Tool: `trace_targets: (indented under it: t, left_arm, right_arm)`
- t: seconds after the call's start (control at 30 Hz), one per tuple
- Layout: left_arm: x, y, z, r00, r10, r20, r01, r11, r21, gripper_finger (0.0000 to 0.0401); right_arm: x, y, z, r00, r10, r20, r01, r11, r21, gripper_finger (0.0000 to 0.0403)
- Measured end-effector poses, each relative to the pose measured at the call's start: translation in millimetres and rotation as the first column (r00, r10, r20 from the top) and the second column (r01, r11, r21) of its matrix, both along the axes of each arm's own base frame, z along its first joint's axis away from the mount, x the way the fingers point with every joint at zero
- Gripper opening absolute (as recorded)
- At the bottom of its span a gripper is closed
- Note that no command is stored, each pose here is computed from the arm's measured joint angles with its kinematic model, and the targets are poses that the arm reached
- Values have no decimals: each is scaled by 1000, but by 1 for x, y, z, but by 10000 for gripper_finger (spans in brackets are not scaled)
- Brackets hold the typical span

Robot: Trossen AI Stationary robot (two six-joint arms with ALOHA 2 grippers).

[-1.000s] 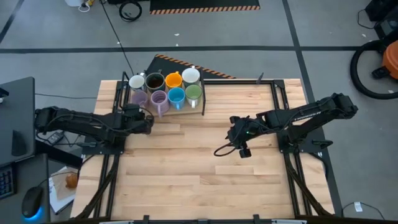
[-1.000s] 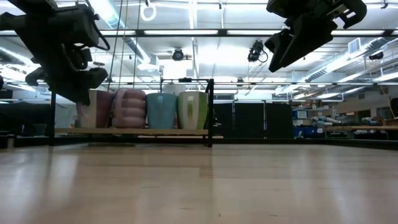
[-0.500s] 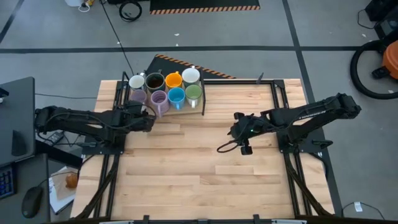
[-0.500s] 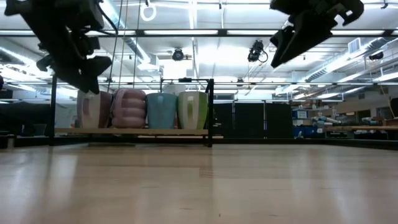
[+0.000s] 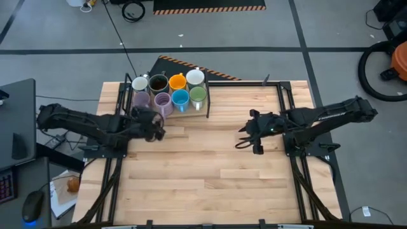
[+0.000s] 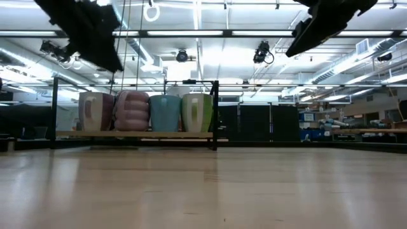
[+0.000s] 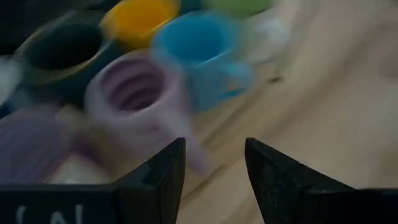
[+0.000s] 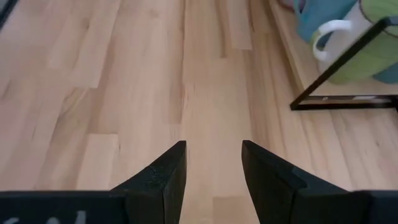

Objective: Place coffee mugs
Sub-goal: Return to Home Position

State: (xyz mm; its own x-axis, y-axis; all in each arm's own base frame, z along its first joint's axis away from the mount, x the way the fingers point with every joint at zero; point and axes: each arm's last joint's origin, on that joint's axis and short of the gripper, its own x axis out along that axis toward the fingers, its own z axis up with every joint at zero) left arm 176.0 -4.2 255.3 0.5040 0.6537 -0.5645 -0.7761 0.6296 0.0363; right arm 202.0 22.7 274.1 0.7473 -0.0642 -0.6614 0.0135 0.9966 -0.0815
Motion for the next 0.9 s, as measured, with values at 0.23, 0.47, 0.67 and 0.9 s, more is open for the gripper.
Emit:
trace_targets:
  t: [0.23, 0.47, 0.67, 0.9]
  left_arm:
    - [18, -31, 20, 921, -384, 73, 373, 919, 128, 172]
    - [31, -39, 37, 714, -694, 93, 654, 708, 265, 171]
    - [21, -20, 48, 626, -779, 28, 725, 595, 347, 166]
    - [-6, 3, 60, 631, -776, 1, 714, 580, 392, 137]
  right_arm:
    - [-27, -5, -8, 990, -71, 124, 68, 997, 28, 158]
    - [-52, -11, -12, 954, -100, 282, 94, 995, 35, 158]
    - [-76, -23, -15, 898, -171, 404, 158, 985, 65, 158]
    - [-100, -34, -13, 794, -264, 548, 234, 964, 125, 158]
